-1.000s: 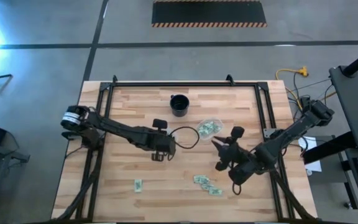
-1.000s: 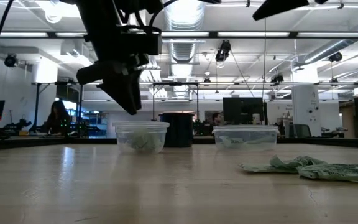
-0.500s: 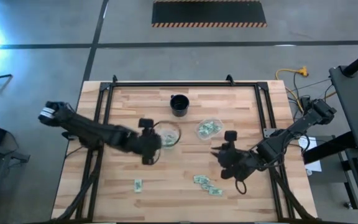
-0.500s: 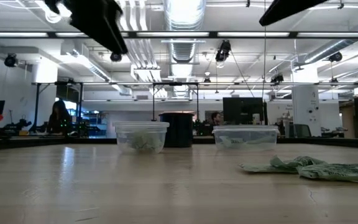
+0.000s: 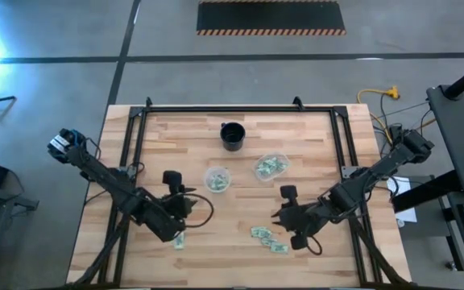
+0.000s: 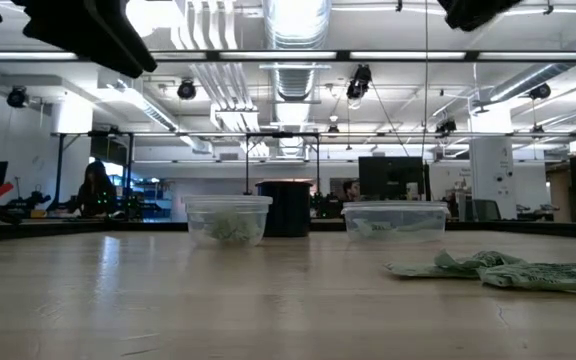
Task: Pick and place Stevia / Truvia into bins
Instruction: Put the green stevia packet into the right transparent container
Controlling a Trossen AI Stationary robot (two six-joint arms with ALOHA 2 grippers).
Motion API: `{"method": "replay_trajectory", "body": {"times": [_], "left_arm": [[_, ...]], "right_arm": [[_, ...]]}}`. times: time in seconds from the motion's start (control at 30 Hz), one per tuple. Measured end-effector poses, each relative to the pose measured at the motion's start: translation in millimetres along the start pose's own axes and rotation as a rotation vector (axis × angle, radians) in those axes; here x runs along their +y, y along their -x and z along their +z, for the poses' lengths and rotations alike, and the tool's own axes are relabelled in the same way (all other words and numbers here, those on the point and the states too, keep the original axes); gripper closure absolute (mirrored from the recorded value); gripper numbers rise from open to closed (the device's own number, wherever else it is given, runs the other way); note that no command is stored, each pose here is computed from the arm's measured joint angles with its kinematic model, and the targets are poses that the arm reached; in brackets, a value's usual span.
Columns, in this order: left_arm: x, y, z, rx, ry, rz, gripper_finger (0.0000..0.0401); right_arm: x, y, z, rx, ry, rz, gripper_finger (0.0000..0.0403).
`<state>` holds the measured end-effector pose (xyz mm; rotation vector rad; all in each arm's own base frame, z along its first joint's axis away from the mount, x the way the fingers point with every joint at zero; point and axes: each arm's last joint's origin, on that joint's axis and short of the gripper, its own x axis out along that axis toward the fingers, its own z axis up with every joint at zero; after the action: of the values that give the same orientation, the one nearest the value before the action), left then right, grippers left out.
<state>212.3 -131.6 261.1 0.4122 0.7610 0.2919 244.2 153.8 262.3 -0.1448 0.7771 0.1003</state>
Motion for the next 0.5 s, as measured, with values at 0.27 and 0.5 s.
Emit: {"method": "replay_trajectory", "body": {"times": [0.27,0.5], "left_arm": [[-15.0,-3.2,-2.8,0.015,0.0,-0.016,0.0225],[-28.1,-6.5,-6.1,0.039,-0.005,-0.043,0.0225]], "right_arm": [[27.6,-50.7,-28.8,0.13,-0.082,-0.007,0.031],[46.8,-86.1,-41.4,0.205,-0.11,-0.035,0.026]]}}
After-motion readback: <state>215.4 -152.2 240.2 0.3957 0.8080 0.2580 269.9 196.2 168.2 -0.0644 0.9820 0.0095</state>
